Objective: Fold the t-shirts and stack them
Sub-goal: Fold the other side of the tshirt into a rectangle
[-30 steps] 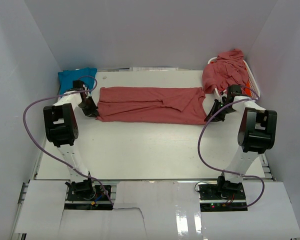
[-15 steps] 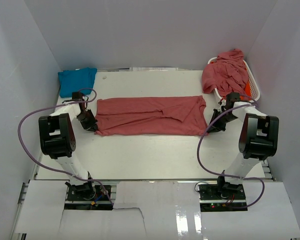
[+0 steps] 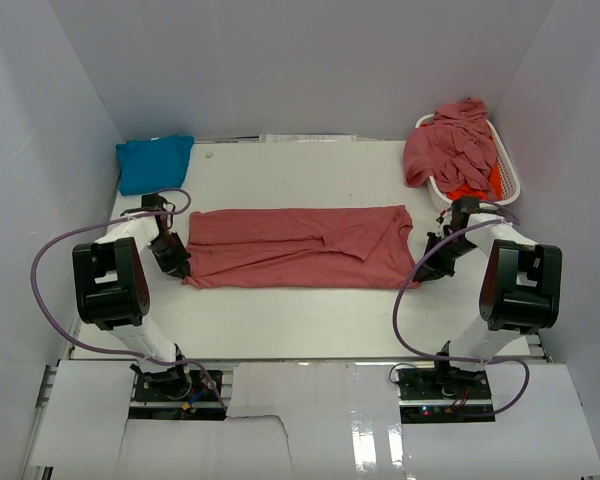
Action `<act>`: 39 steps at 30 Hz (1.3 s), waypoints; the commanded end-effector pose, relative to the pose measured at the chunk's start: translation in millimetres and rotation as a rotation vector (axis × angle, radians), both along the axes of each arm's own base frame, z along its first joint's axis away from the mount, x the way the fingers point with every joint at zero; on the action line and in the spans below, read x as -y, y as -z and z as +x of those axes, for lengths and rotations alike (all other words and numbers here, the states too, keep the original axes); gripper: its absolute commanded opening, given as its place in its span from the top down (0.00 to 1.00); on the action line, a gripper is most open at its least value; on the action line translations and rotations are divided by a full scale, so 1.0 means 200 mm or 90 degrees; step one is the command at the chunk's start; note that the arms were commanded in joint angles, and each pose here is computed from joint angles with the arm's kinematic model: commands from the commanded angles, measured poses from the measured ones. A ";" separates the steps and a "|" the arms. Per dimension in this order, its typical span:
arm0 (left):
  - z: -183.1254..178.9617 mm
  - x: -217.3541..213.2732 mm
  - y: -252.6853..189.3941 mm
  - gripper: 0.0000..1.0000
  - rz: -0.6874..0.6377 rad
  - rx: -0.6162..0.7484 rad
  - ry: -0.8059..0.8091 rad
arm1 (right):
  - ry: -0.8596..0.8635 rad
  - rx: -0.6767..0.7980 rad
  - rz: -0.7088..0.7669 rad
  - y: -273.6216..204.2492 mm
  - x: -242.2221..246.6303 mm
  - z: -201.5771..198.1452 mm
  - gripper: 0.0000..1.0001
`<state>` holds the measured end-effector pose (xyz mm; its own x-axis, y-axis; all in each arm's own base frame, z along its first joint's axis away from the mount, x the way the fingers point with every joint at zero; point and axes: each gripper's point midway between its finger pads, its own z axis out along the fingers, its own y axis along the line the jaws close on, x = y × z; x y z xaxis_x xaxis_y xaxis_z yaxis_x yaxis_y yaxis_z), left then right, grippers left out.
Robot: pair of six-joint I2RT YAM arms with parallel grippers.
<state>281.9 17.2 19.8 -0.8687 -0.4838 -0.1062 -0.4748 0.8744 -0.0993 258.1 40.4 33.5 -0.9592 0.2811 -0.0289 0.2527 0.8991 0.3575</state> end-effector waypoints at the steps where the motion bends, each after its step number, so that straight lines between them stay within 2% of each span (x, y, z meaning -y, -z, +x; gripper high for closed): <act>1: 0.00 -0.06 -0.06 1.00 0.031 0.016 0.004 | -0.016 -0.011 -0.011 -0.02 0.01 -0.06 0.92; 2: 0.00 -0.08 -0.06 0.98 0.042 0.014 0.002 | -0.017 -0.013 -0.010 -0.02 0.00 -0.07 0.92; 3: 0.00 -0.09 -0.06 0.94 0.052 0.012 0.002 | -0.017 -0.013 -0.011 -0.02 0.01 -0.07 0.87; 5: 0.02 -0.10 -0.07 0.85 0.057 0.015 -0.001 | -0.017 -0.008 -0.018 -0.03 0.02 -0.06 0.86; 6: 0.03 -0.10 -0.08 0.67 0.058 0.019 -0.001 | -0.018 -0.004 -0.023 -0.04 0.02 -0.05 0.83; 8: 0.05 -0.12 -0.09 0.46 0.067 0.025 -0.016 | -0.018 -0.001 -0.027 -0.04 0.03 -0.04 0.78; 9: 0.07 -0.12 -0.11 0.31 0.067 0.032 -0.019 | -0.017 0.000 -0.028 -0.04 0.03 -0.04 0.72; 11: 0.09 -0.10 -0.12 0.26 0.051 0.042 -0.024 | -0.015 0.012 -0.028 -0.05 0.03 -0.01 0.69; 15: 0.15 -0.06 -0.14 0.25 0.016 0.057 -0.033 | -0.006 0.040 -0.041 -0.11 0.05 0.08 0.57; 18: 0.20 -0.05 -0.19 0.25 0.013 0.073 -0.039 | -0.002 0.061 -0.062 -0.18 0.08 0.14 0.53; 23: 0.28 -0.16 -0.35 0.25 0.088 0.117 -0.056 | 0.003 0.094 -0.099 -0.30 0.13 0.21 0.52; 26: 0.32 -0.19 -0.47 0.25 0.104 0.154 -0.055 | 0.008 0.129 -0.075 -0.37 0.10 0.23 0.51; 28: 0.33 -0.12 -0.53 0.25 0.063 0.180 -0.039 | -0.001 0.148 -0.014 -0.43 -0.01 0.23 0.50; 30: 0.32 -0.02 -0.56 0.27 0.021 0.191 -0.026 | -0.026 0.155 0.001 -0.44 -0.09 0.22 0.49; 32: 0.27 0.14 -0.57 0.27 0.014 0.190 0.017 | -0.052 0.159 0.007 -0.44 -0.16 0.20 0.47; 34: 0.23 0.29 -0.60 0.27 -0.004 0.207 0.054 | -0.095 0.183 0.024 -0.44 -0.26 0.21 0.41; 36: 0.17 0.48 -0.59 0.27 -0.051 0.213 0.074 | -0.142 0.216 0.025 -0.46 -0.34 0.22 0.40; 37: 0.15 0.61 -0.66 0.27 -0.089 0.254 0.102 | -0.158 0.234 0.018 -0.48 -0.37 0.24 0.40; 39: 0.11 0.74 -0.66 0.26 -0.133 0.270 0.109 | -0.205 0.279 -0.014 -0.50 -0.42 0.27 0.40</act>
<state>314.8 -93.2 132.6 -0.8585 -0.3433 -0.3809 -0.2411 0.9258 -0.2910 297.2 110.5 114.7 -0.9497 0.0485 -0.3095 -0.0785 0.9196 0.3848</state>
